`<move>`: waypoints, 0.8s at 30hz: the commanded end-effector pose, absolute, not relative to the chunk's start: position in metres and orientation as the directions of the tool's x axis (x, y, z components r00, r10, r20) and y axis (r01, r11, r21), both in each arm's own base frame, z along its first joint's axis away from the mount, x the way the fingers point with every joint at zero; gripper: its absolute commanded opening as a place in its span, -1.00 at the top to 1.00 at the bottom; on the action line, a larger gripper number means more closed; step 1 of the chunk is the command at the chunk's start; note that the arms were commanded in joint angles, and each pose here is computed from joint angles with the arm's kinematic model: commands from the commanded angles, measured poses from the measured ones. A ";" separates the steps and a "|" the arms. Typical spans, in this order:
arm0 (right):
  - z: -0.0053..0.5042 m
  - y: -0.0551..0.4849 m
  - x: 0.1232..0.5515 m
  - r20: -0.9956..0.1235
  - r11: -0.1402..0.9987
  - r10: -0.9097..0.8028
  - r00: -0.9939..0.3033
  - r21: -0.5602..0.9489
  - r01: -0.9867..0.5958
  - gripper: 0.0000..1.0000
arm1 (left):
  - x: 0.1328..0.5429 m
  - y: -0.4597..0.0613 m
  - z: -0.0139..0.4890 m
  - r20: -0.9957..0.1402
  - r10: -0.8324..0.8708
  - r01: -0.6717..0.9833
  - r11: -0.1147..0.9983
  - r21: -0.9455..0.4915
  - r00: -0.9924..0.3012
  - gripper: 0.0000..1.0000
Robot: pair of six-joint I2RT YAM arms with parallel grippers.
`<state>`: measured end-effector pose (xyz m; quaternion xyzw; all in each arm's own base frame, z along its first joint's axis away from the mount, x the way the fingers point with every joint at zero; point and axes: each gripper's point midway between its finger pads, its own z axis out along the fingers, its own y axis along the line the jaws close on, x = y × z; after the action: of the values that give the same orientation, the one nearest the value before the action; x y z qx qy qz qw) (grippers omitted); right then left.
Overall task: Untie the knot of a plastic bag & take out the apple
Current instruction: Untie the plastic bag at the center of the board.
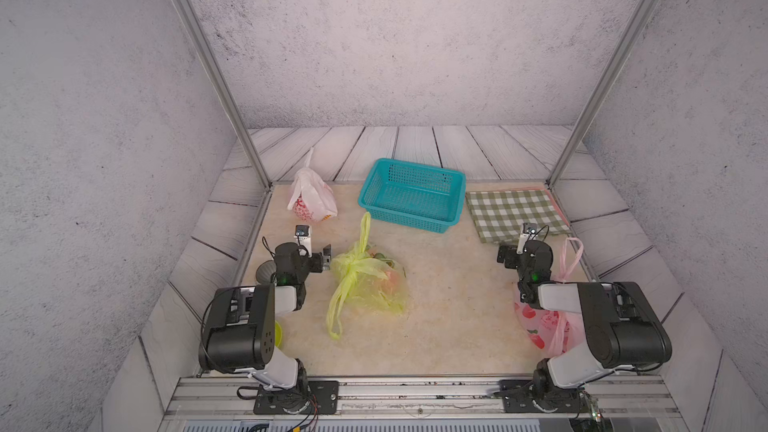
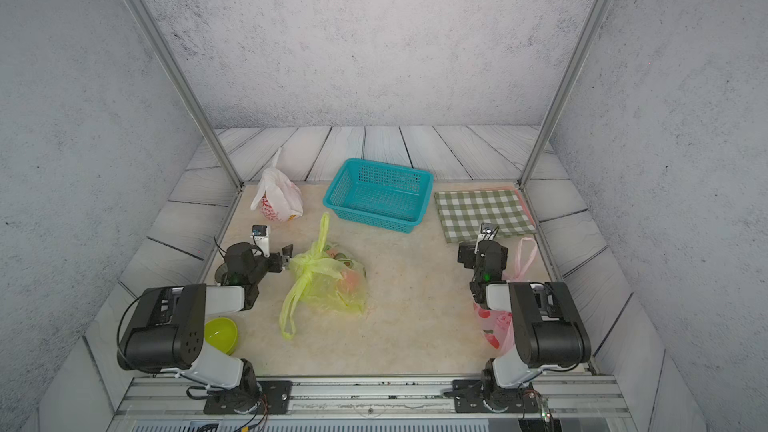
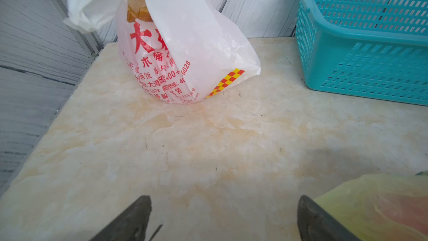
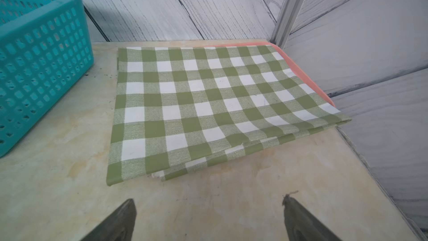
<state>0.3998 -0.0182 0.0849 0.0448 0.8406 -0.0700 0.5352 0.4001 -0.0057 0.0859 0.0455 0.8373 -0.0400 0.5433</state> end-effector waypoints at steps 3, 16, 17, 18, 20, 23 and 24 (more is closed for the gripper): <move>0.088 -0.020 0.400 -0.910 0.985 0.005 -0.415 -0.066 0.158 -0.98 | 0.404 -0.007 0.099 -0.929 0.041 0.129 0.992 -0.007 -0.368 -0.98; 0.088 -0.021 0.400 -0.909 0.985 0.006 -0.416 -0.066 0.159 -0.98 | 0.404 -0.006 0.098 -0.928 0.038 0.128 0.992 -0.010 -0.370 -0.97; 0.088 -0.021 0.400 -0.910 0.985 0.008 -0.415 -0.065 0.160 -0.97 | 0.404 -0.006 0.098 -0.929 0.039 0.128 0.992 -0.010 -0.369 -0.97; 0.088 -0.021 0.400 -0.909 0.985 0.007 -0.417 -0.066 0.160 -0.97 | 0.404 -0.006 0.098 -0.928 0.038 0.128 0.992 -0.011 -0.371 -0.98; 0.088 -0.021 0.400 -0.909 0.985 0.006 -0.417 -0.066 0.159 -0.98 | 0.404 -0.007 0.098 -0.928 0.038 0.128 0.992 -0.011 -0.372 -0.97; 0.088 -0.021 0.400 -0.909 0.985 0.006 -0.417 -0.066 0.159 -0.98 | 0.405 -0.006 0.098 -0.928 0.037 0.128 0.992 -0.011 -0.371 -0.97; 0.087 -0.020 0.400 -0.907 0.985 0.005 -0.421 -0.068 0.158 -0.97 | 0.405 -0.006 0.098 -0.927 0.039 0.128 0.992 -0.010 -0.372 -0.97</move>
<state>0.3997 -0.0183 0.0847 0.0449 0.8408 -0.0702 0.5348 0.4001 -0.0057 0.0859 0.0455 0.8373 -0.0400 0.5433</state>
